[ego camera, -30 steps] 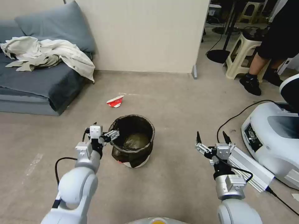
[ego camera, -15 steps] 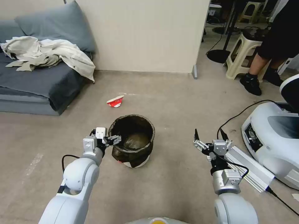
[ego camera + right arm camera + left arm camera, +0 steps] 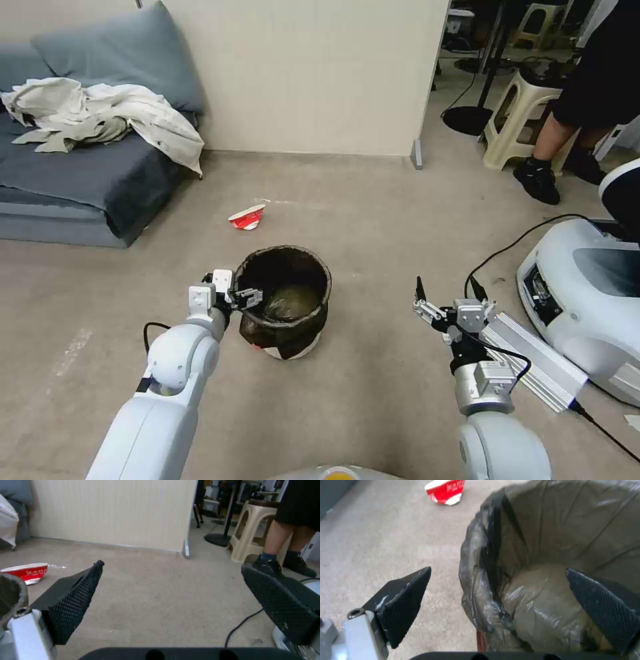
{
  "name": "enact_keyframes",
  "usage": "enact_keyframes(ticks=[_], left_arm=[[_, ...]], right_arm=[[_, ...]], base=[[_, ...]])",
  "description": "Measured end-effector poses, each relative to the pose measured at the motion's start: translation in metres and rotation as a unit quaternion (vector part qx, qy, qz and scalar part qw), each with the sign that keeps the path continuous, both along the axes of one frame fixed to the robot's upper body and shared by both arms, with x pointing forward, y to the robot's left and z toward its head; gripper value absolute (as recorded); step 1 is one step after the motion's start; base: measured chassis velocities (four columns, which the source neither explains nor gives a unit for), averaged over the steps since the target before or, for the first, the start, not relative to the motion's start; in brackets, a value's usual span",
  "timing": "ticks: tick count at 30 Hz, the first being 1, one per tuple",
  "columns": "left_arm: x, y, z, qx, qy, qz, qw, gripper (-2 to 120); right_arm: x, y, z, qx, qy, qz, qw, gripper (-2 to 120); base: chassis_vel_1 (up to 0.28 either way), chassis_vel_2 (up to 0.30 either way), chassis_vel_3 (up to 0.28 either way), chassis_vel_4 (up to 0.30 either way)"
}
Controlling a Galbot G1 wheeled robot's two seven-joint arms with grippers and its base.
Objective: Pick up the trash can from the floor.
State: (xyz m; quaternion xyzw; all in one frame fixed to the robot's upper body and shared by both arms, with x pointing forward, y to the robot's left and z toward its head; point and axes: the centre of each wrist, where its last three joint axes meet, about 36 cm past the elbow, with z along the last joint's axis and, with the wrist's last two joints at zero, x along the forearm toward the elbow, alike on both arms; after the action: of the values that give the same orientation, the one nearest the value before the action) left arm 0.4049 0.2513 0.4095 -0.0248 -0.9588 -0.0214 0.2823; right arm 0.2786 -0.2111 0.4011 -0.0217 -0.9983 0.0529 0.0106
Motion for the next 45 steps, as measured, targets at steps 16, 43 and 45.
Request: enact_keyframes(ticks=[16,43,45], left_arm=[[0.015,0.004,-0.021,0.011,0.04,0.017,0.999,100],[0.005,-0.003,-0.03,-0.001,0.055,0.015,0.9984,11],[0.004,-0.004,-0.031,-0.003,0.054,0.014,0.9984,8]], right_arm=[[0.003,0.0,-0.002,0.004,0.0,0.002,1.0,100],[0.001,0.0,-0.003,0.015,-0.006,0.001,1.0,100],[0.001,0.0,-0.003,0.016,-0.007,0.001,1.0,100]], base=[[0.0,0.0,0.0,0.0],[0.0,0.0,0.0,0.0],[0.0,0.0,0.0,0.0]])
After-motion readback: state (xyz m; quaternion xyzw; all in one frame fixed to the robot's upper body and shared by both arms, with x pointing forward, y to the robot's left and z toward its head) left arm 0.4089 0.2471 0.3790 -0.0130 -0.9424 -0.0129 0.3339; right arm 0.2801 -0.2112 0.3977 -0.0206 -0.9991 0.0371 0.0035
